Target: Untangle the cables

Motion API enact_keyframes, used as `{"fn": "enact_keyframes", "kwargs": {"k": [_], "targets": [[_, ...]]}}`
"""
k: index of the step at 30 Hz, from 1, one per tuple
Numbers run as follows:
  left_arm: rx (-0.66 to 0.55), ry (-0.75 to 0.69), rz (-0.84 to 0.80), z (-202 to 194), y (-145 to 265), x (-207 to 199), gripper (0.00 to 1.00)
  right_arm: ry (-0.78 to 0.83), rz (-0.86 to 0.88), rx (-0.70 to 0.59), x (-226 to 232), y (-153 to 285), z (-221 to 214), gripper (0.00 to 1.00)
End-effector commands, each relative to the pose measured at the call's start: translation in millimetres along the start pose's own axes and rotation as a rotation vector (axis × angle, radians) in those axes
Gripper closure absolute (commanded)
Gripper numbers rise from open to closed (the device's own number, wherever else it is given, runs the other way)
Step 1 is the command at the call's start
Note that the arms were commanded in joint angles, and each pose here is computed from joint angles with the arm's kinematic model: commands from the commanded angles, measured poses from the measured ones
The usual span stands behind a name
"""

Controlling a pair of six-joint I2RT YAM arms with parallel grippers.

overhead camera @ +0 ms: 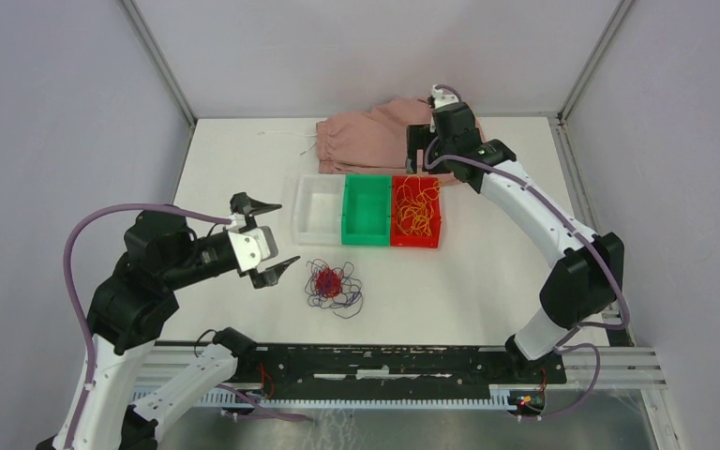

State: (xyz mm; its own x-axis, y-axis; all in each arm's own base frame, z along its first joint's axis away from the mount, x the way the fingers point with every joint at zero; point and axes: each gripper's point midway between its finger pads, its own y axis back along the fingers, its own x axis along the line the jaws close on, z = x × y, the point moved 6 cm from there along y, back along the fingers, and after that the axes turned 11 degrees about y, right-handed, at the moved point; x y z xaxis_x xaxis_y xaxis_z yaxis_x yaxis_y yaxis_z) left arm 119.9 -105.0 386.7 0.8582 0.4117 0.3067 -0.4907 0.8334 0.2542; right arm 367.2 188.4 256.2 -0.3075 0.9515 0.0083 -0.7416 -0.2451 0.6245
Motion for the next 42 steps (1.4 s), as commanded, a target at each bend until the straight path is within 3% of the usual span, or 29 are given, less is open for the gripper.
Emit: {"fn": "enact_keyframes", "kwargs": {"k": [1,10,15,19,22,39,42], "targets": [[-0.036,-0.060,0.038,9,3,6,0.04,-0.058,-0.167,0.008,-43,-1,-2,0.11],[-0.034,-0.070,0.051,8,5,7,0.04,-0.092,-0.159,0.157,-54,-56,-35,0.31],[-0.031,-0.073,0.052,7,5,7,0.04,-0.117,-0.125,0.184,-49,-67,-39,0.55],[-0.030,-0.074,0.051,8,4,8,0.04,-0.132,-0.099,0.182,-44,-66,-40,0.83],[-0.033,-0.076,0.051,8,4,8,0.04,-0.137,-0.078,0.168,-40,-64,-40,0.98],[-0.039,-0.074,0.057,9,5,7,0.04,0.024,-0.074,0.239,9,-90,-80,1.00],[-0.039,-0.074,0.059,9,5,7,0.04,0.067,-0.108,0.249,10,-98,-85,0.95]]}}
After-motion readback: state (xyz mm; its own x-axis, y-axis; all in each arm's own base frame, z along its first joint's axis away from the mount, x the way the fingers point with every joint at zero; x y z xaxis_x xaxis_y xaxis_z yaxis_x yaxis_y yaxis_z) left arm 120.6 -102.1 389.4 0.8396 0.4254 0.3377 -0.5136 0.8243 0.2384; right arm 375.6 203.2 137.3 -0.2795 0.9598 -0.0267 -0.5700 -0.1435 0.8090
